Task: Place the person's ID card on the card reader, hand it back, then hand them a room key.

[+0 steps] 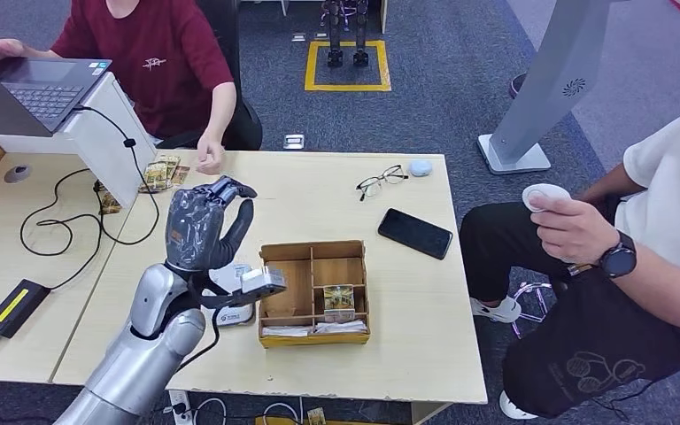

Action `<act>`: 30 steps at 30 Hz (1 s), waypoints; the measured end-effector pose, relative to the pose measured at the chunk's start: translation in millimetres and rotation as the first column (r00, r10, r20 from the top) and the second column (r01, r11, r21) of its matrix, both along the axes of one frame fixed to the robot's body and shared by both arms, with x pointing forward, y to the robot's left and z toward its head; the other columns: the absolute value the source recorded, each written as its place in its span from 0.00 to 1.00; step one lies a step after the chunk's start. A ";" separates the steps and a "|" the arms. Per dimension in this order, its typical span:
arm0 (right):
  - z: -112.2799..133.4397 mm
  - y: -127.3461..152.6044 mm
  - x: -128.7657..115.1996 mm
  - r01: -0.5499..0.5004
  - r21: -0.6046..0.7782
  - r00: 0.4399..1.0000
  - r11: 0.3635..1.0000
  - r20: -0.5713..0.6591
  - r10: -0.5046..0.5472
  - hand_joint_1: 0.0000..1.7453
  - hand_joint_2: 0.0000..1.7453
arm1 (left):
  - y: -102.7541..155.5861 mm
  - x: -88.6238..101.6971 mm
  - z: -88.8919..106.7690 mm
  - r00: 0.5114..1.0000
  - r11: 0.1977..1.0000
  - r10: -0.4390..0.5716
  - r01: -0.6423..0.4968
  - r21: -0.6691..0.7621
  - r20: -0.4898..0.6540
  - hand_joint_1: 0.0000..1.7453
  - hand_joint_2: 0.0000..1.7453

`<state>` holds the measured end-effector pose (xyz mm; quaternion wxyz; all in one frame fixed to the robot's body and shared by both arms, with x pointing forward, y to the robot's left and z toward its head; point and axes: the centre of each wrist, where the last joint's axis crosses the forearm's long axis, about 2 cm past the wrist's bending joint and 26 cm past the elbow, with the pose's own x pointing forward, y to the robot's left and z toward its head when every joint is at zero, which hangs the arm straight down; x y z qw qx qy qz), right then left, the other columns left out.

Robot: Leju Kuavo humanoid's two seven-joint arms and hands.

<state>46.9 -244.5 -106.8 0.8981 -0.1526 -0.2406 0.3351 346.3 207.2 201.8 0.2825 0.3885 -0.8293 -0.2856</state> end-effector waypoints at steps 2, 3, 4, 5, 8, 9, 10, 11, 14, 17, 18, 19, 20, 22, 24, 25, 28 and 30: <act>0.1 0.0 0.4 -0.001 0.000 1.000 1.000 0.000 0.001 0.00 1.00 | 2.8 4.6 1.3 1.000 1.000 0.014 -0.014 0.003 0.003 1.00 1.00; 0.1 0.1 0.6 -0.002 -0.001 1.000 1.000 0.000 0.002 0.00 1.00 | 3.9 6.3 1.5 1.000 1.000 0.021 -0.021 0.003 0.005 1.00 1.00; 0.1 0.1 0.9 -0.003 0.000 1.000 1.000 0.001 0.003 0.00 1.00 | 5.1 7.9 1.6 0.999 0.999 0.032 -0.032 0.003 0.008 1.00 1.00; 0.2 0.2 1.3 -0.005 0.000 1.000 1.000 0.001 0.005 0.00 1.00 | 6.3 9.8 1.7 0.999 0.999 0.046 -0.046 0.003 0.012 1.00 1.00; 0.6 0.8 4.0 -0.017 -0.001 1.000 1.000 0.001 0.017 0.00 1.00 | 12.6 19.8 3.0 0.993 0.993 0.118 -0.119 0.017 0.026 1.00 1.00; 0.8 1.0 5.5 -0.022 -0.002 1.000 1.000 0.001 0.022 0.00 1.00 | 15.8 25.0 3.7 0.989 0.989 0.147 -0.148 0.024 0.028 1.00 1.00; 1.0 1.2 7.0 -0.025 -0.002 1.000 1.000 0.002 0.025 0.00 1.00 | 19.6 30.5 4.3 0.984 0.984 0.174 -0.175 0.031 0.029 1.00 1.00; 1.2 1.4 8.4 -0.028 -0.002 1.000 1.000 0.004 0.028 0.00 1.00 | 23.8 36.2 4.2 0.980 0.979 0.199 -0.199 0.037 0.024 1.00 1.00; 1.8 2.2 12.0 -0.033 -0.003 0.999 0.999 0.007 0.033 0.00 1.00 | 35.9 49.6 1.1 0.967 0.965 0.255 -0.255 0.058 -0.002 1.00 1.00; 2.2 2.5 13.8 -0.036 -0.005 0.999 0.999 0.010 0.036 0.00 1.00 | 44.2 56.8 -2.7 0.958 0.956 0.287 -0.284 0.070 -0.028 1.00 1.00; 2.2 2.6 14.2 -0.037 -0.005 0.999 0.999 0.011 0.037 0.00 1.00 | 46.0 58.3 -4.0 0.955 0.954 0.294 -0.291 0.073 -0.036 1.00 1.00; 2.3 2.7 14.6 -0.038 -0.005 0.999 0.999 0.012 0.038 0.00 1.00 | 47.5 59.6 -5.3 0.953 0.952 0.300 -0.296 0.076 -0.044 1.00 1.00; 2.4 2.9 15.2 -0.039 -0.006 0.999 0.999 0.013 0.039 0.00 1.00 | 48.6 60.8 -6.4 0.951 0.951 0.304 -0.300 0.077 -0.051 1.00 1.00; 2.8 3.8 16.6 -0.042 -0.008 0.999 0.999 0.015 0.042 0.00 1.00 | 49.7 62.4 -7.8 0.948 0.949 0.312 -0.307 0.077 -0.063 1.00 1.00; 3.1 5.0 18.0 -0.044 -0.008 0.999 0.999 0.016 0.045 0.00 1.00 | 50.0 63.4 -8.6 0.946 0.948 0.316 -0.310 0.075 -0.071 1.00 1.00; 3.3 5.4 18.7 -0.045 -0.008 0.999 0.999 0.018 0.045 0.00 1.00 | 50.0 63.6 -9.1 0.946 0.947 0.317 -0.311 0.076 -0.074 1.00 1.00; 3.8 6.4 20.4 -0.043 -0.005 0.999 0.999 0.023 0.043 0.00 1.00 | 49.5 63.8 -11.4 0.944 0.947 0.318 -0.312 0.076 -0.084 0.53 1.00; 4.0 7.0 21.2 -0.042 -0.003 0.999 0.999 0.025 0.043 0.00 1.00 | 49.5 63.8 -12.4 0.944 0.947 0.318 -0.312 0.075 -0.089 0.03 1.00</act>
